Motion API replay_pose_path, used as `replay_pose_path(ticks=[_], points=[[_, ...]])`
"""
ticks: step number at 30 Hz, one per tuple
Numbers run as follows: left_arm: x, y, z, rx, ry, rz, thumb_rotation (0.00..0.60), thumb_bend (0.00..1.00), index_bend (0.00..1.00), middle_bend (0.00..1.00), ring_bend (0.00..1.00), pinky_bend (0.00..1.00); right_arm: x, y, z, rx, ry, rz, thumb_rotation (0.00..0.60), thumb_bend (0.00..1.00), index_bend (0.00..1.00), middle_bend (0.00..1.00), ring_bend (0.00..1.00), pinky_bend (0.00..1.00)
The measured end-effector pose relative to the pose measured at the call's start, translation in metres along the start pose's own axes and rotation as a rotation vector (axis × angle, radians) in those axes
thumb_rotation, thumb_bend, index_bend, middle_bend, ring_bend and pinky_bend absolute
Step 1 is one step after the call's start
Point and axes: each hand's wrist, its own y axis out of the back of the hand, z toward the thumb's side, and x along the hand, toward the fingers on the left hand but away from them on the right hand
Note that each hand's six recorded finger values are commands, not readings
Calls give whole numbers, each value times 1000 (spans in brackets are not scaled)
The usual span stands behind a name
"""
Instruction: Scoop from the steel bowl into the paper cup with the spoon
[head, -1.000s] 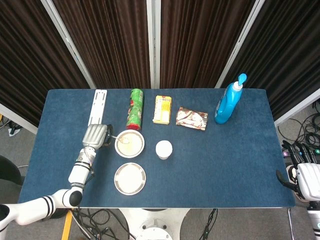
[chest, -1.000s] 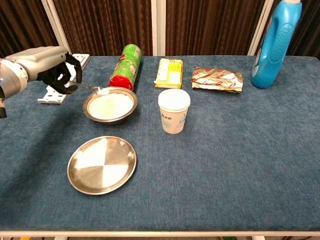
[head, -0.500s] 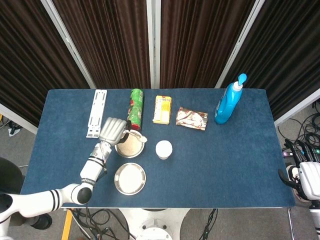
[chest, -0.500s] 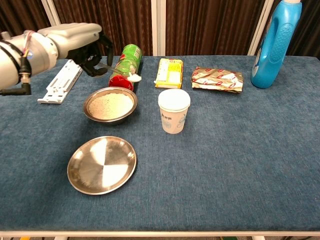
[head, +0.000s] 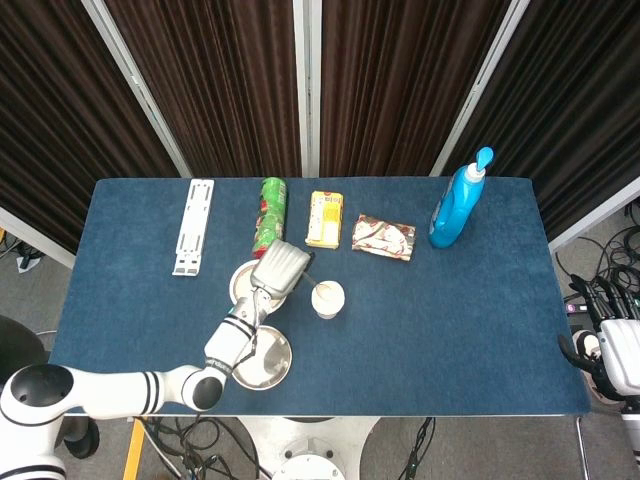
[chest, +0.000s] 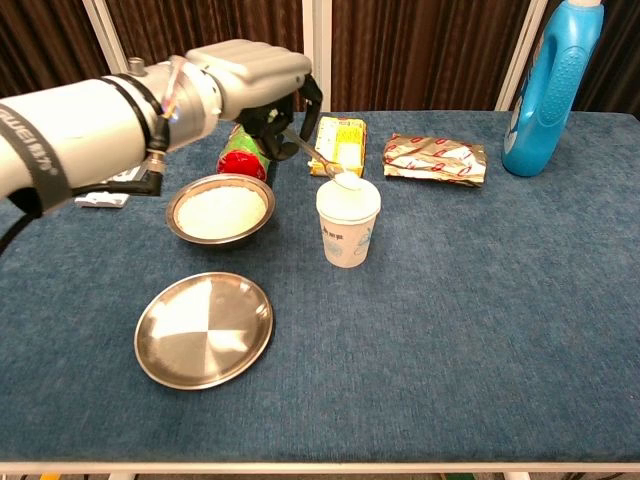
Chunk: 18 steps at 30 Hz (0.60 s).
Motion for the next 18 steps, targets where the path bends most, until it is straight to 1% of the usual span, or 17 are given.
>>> replay_pose_path(ticks=[3,5,11,18], points=[[2,0,7,71,-5,15,600,481,619,947,923,1000,0,0,-1,-2,-3,0,600,254,0,179,0,0],[4,0,10,134,-6,38,600,481,619,947,923,1000,0,0,-1,-4,-4,0,600,254,0,179,0,0],[2,4,17,304,0,123,600,481,619,947,923,1000,2,2,-3,-5,-8,-7,600,254,0,179,0,0],[-7,2,29,510,-29,207,600,480,617,943,922,1000,4,2,-4,-10,-7,-9,600,254,0,179,0,0]])
